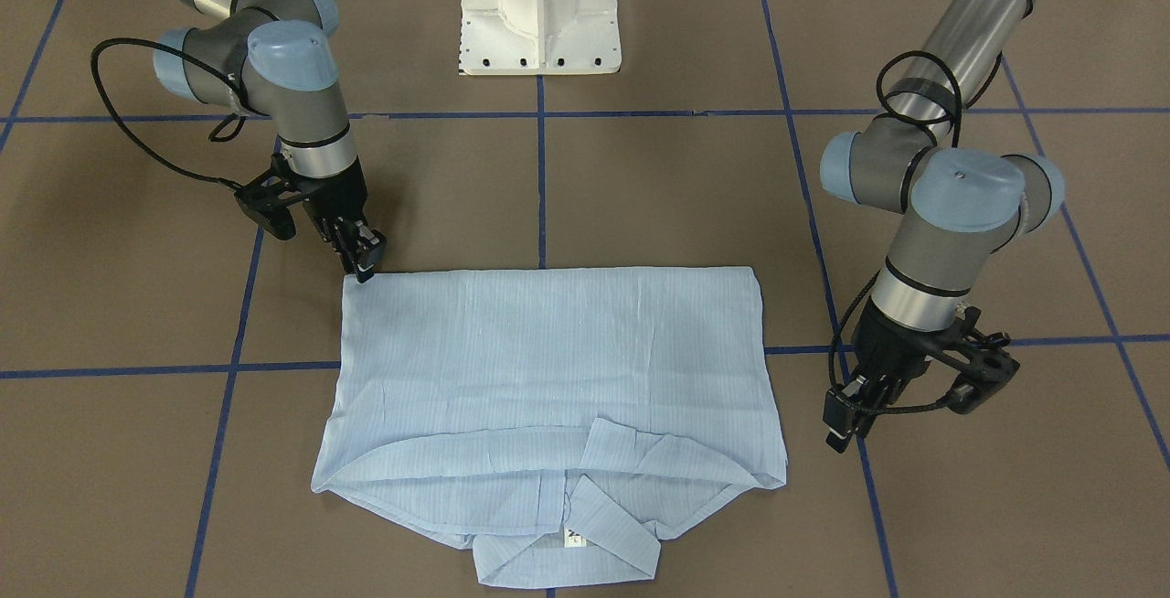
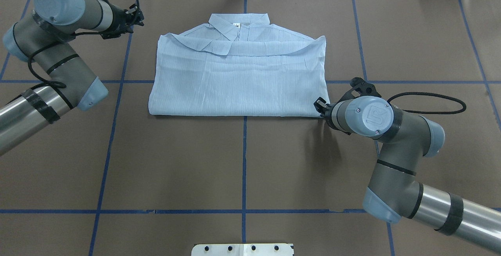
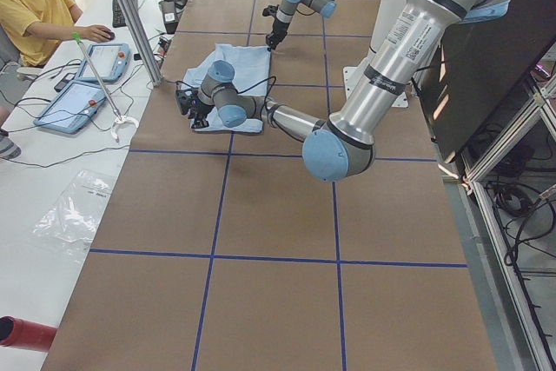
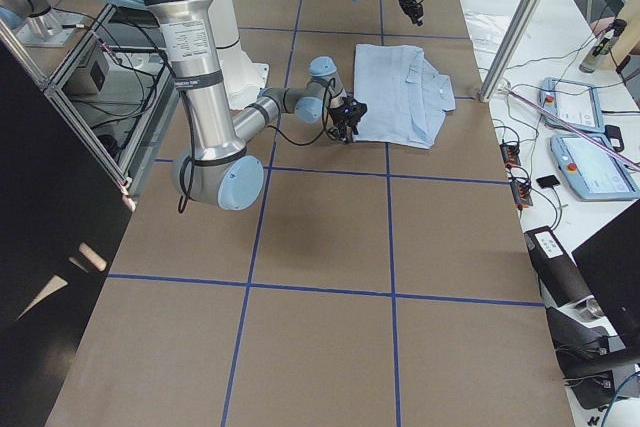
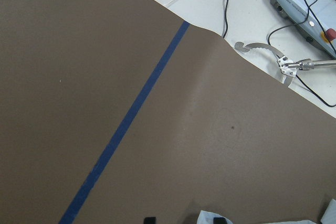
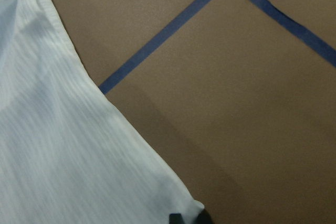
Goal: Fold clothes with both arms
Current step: 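Drag the shirt corner with the right gripper toward the robot, rotating the shirt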
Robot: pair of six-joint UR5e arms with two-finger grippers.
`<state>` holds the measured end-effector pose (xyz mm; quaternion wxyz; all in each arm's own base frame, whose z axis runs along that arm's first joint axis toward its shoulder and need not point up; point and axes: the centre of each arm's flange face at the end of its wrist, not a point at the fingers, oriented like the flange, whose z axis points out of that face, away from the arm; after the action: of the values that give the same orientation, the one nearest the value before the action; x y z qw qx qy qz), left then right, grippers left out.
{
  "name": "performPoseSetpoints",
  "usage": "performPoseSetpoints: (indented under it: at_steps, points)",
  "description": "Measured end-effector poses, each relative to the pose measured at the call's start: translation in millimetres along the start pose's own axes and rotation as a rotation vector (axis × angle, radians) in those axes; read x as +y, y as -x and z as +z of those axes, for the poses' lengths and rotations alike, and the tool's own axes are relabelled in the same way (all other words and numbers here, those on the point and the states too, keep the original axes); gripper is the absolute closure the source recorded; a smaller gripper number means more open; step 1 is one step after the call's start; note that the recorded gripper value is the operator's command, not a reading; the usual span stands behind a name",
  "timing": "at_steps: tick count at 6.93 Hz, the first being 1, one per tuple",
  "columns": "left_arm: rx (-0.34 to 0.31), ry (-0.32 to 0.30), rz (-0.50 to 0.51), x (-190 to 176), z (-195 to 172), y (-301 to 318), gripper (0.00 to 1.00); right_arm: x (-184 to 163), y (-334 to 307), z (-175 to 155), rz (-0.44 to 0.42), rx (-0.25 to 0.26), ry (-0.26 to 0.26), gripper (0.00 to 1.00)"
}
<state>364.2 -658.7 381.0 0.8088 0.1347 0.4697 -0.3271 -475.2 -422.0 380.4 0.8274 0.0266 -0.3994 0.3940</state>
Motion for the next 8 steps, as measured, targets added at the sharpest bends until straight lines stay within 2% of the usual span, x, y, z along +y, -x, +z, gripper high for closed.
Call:
performPoseSetpoints:
  at_steps: [3,5,7,8]
  points:
    - [-0.001,0.0,-0.002,0,0,0,0.53,-4,4,-9,0.003,-0.017,0.004,1.0]
    - [0.002,0.0,-0.002,0,-1,-1,0.53,3,-7,-44,-0.001,-0.008,0.016,1.0]
    - [0.034,0.004,0.004,4,-15,-12,0.53,68,-30,-108,-0.035,0.094,0.076,1.0]
    - [0.055,0.012,0.009,10,-25,-17,0.53,104,-50,-139,-0.081,0.181,0.121,1.0]
